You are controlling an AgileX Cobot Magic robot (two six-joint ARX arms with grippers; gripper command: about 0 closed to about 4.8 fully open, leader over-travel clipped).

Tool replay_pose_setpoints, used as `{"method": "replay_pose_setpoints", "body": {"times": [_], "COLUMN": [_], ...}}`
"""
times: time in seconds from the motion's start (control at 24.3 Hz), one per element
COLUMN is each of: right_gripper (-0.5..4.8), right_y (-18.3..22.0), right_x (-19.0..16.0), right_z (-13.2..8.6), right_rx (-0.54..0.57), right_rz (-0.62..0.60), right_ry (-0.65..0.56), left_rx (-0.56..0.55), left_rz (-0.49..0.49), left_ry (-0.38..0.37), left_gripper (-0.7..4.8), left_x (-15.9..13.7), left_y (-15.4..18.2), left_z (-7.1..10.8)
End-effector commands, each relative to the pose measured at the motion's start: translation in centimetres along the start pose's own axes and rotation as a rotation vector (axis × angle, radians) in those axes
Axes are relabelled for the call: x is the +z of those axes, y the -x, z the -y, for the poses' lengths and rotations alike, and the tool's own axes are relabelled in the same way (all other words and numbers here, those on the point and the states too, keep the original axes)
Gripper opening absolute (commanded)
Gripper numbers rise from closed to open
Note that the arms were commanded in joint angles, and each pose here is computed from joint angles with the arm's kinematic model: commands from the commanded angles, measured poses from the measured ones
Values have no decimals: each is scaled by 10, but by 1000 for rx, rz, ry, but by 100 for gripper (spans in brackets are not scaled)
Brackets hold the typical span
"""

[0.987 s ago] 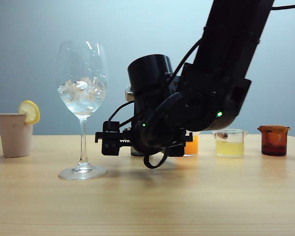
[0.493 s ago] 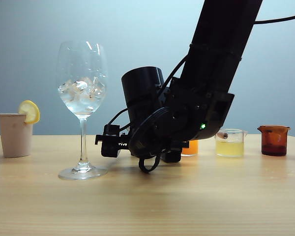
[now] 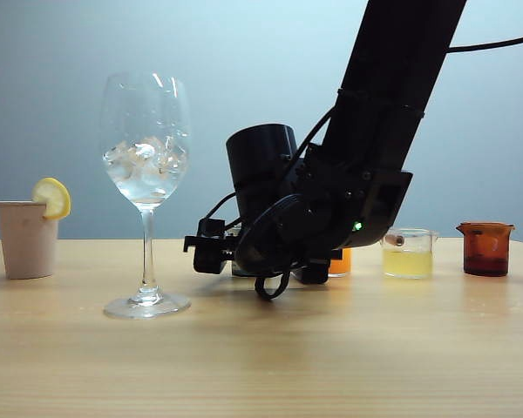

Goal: Pick up the first measuring cup from the left, pour the coconut rum inside into the goblet, and finally put the measuring cup back in its original place.

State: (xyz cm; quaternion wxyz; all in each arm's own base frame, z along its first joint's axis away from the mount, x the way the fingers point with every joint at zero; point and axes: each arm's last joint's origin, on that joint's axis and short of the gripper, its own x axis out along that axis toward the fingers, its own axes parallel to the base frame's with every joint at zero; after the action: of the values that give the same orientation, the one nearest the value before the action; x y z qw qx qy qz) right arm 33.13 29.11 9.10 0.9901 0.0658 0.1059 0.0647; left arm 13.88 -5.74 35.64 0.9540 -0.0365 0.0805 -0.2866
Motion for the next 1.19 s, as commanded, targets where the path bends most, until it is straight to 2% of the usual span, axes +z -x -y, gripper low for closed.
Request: {"method": "replay_pose_setpoints", "body": {"times": [0.04,0.37,0.58,1.03,1.15,1.19], "right_gripper": [479,475,420,413,251,221], "right_y": [-5,-12,-15,-18,-18,-18], "right_x": [-1,-3,-3,0,-1,-2], "right_z": [0,-2,1,-1,0,-1], "right_rx": [48,43,37,53,50,49], "right_rz": [-14,-12,-12,-7,-21,-25], "right_ry": [-9,-7,-9,-16,-6,-4], "left_rx": [-8,-8,-8,-8,-8,-8], "left_rz": [15,14,14,14,14,14], "left_ry": [-1,-1,-1,-1,-1,-1], "left_gripper": [-5,-6,-5,-6,-6,-5], "left_x": [3,3,3,3,3,3], "left_y": [1,1,1,1,1,2], "left_z": [1,1,1,1,1,1]}}
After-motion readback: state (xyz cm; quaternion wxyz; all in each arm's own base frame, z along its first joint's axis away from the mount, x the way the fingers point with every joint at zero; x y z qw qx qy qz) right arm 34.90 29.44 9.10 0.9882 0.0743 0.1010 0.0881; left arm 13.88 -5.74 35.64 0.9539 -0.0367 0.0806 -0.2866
